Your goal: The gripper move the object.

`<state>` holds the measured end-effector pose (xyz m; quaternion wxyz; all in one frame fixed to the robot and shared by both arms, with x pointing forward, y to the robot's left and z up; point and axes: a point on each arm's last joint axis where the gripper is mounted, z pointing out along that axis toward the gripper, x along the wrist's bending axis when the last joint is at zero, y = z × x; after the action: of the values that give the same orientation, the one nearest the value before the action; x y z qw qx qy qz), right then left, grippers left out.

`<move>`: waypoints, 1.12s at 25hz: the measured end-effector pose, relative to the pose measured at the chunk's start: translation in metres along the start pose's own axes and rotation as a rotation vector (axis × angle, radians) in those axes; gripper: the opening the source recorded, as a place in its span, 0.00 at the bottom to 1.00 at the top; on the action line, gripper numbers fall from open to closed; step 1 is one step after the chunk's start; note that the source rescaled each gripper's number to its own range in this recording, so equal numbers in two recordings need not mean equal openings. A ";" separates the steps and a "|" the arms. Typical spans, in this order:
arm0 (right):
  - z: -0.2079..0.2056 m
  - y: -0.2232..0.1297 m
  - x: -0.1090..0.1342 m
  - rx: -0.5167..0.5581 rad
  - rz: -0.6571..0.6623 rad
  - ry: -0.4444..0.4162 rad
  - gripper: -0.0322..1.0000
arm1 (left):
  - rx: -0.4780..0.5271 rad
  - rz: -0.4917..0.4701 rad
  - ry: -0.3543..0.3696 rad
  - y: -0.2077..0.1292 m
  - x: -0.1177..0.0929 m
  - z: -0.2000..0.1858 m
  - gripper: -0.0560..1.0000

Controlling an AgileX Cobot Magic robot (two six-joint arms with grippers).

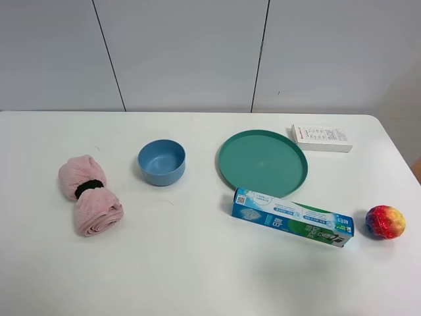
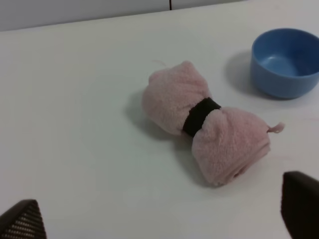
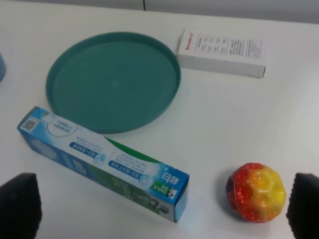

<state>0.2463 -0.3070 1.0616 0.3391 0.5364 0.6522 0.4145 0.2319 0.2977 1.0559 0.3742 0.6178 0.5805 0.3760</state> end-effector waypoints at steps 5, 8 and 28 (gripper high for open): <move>-0.008 -0.004 -0.002 -0.057 0.006 -0.001 0.99 | 0.000 0.000 0.000 0.000 0.000 0.000 1.00; -0.008 -0.006 0.000 -0.037 0.019 0.018 0.99 | 0.000 0.000 0.000 0.000 0.000 0.000 1.00; -0.007 -0.014 0.001 0.054 0.029 0.030 0.99 | 0.000 0.000 0.000 0.000 0.000 0.000 1.00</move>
<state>0.2336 -0.3080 1.0517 0.3085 0.5486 0.6603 0.4097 0.2319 0.2977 1.0559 0.3742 0.6178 0.5805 0.3760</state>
